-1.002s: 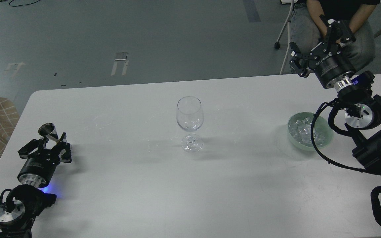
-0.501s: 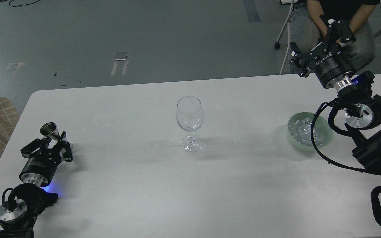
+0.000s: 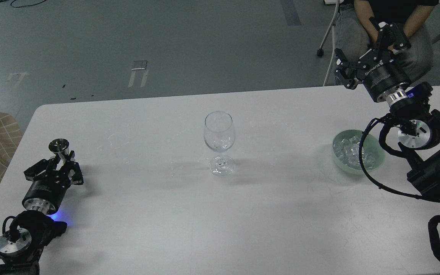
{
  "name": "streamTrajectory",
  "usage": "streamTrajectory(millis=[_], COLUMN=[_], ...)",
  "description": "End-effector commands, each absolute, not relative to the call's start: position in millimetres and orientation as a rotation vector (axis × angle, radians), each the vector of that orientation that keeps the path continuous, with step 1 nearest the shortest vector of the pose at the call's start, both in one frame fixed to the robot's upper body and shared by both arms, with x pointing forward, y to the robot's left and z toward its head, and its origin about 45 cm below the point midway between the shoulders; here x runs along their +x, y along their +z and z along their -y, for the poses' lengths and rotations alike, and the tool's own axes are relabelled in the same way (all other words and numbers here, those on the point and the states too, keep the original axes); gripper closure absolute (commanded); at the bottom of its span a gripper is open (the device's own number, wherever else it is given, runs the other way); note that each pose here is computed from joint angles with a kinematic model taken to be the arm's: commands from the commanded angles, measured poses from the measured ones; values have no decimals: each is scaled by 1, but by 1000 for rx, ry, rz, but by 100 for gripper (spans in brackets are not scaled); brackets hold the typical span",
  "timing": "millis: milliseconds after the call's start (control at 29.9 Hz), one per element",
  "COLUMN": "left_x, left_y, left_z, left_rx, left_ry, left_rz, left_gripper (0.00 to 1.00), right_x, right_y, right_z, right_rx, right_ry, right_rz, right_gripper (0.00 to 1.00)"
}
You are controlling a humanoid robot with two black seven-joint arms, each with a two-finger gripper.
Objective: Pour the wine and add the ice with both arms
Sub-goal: 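Close the left gripper on the metal jigger, then lift the metal jigger upright with the left gripper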
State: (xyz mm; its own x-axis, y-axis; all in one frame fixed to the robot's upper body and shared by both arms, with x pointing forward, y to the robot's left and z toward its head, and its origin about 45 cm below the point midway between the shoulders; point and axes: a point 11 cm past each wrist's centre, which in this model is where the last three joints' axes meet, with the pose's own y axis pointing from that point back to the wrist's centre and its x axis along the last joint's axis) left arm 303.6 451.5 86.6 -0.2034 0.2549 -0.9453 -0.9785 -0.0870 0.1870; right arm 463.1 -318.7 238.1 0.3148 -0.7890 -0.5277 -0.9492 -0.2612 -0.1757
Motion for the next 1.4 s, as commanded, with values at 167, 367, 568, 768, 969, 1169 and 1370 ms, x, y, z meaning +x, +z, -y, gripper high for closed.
streamTrajectory(millis=[167,367,568,768,969,1169,1370], left_x=[307,309,313,319,324,327,329], left_y=[87,88,92,97,101,105,107], left_z=[-447,-447,-447,-446,-445,-444,-445], left_rx=[-964,-976,-996,-1003,-1010,-1017,-1027], left_ry=[1503,1501,1495,1484,1474,1466,1464], left_rz=[-1120,-1116,-1108,-1099,-1090,-1085,-1080], left_gripper=[72,72,72,73,76,77,78], right_x=[463,463,463,463,463,463,463], right_y=[238,238,237,238,238,238,238], right_z=[319,319,318,318,318,319,319], right_rx=[-2128,-2128,-2130,-2130,-2128,-2128,-2128], right_ry=[466,466,468,467,468,466,466], right_rz=[-1537,-1537,-1535,-1536,-1535,-1537,-1537], right_gripper=[0,0,0,0,0,0,0])
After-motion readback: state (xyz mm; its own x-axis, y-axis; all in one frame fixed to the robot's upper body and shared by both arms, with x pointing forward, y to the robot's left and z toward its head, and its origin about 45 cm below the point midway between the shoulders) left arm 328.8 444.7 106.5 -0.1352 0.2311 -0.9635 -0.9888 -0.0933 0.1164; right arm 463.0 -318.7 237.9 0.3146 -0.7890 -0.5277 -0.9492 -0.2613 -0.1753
